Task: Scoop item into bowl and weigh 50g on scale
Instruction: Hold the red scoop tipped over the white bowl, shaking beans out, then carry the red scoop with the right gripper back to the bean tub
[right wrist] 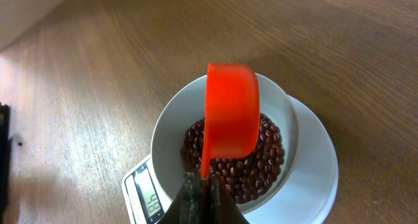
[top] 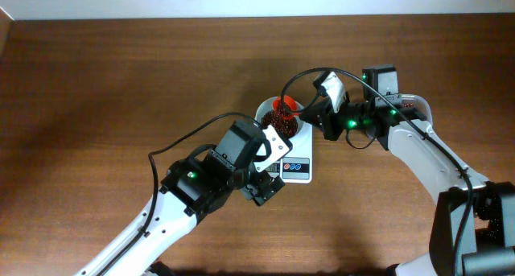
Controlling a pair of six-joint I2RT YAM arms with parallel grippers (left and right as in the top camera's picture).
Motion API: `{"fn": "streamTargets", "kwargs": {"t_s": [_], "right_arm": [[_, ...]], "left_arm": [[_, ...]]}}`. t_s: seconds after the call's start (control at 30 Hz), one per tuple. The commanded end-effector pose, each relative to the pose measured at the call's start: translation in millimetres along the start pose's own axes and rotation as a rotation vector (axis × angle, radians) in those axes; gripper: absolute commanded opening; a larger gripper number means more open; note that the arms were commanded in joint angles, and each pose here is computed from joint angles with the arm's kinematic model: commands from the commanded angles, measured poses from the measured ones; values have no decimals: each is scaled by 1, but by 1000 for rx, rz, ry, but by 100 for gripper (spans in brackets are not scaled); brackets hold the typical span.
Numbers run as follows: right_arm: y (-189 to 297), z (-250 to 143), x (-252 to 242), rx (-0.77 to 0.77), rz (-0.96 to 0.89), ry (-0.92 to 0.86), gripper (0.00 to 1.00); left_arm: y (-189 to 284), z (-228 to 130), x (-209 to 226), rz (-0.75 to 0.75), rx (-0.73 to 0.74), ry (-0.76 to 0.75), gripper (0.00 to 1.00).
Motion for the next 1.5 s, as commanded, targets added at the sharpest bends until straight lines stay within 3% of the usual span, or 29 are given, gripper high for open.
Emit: {"fn": "streamTargets", "kwargs": {"t_s": [0.0, 0.1, 0.2, 0.37, 1.03, 1.47], "right_arm": [[-3, 0, 1, 5, 6, 15, 4], [-3, 0, 1, 6, 7, 5, 4], [-2, 3, 4, -10, 55, -241, 4], [-1, 4, 11, -1, 124, -442, 4], [2, -2, 23, 46, 238, -564, 4], [110, -7, -60, -255, 176, -724, 4]], "left_arm": [[3, 0, 0, -3, -14, 14, 99], [3, 0, 0, -3, -14, 14, 99], [3, 0, 0, -3, -14, 14, 99], [3, 0, 0, -3, -14, 14, 99], [3, 0, 0, -3, -14, 14, 99], [3, 0, 0, -3, -14, 14, 99]]}}
Point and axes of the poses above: each gripper's point midway between its finger pads, its own y axis back along the fingers, its own x axis along the line the jaws close on, z = x × y, the point moved 7 cm from there along y, back along the fingers, and after that the axes turned 8 degrees about -y, right-handed, at the moved point
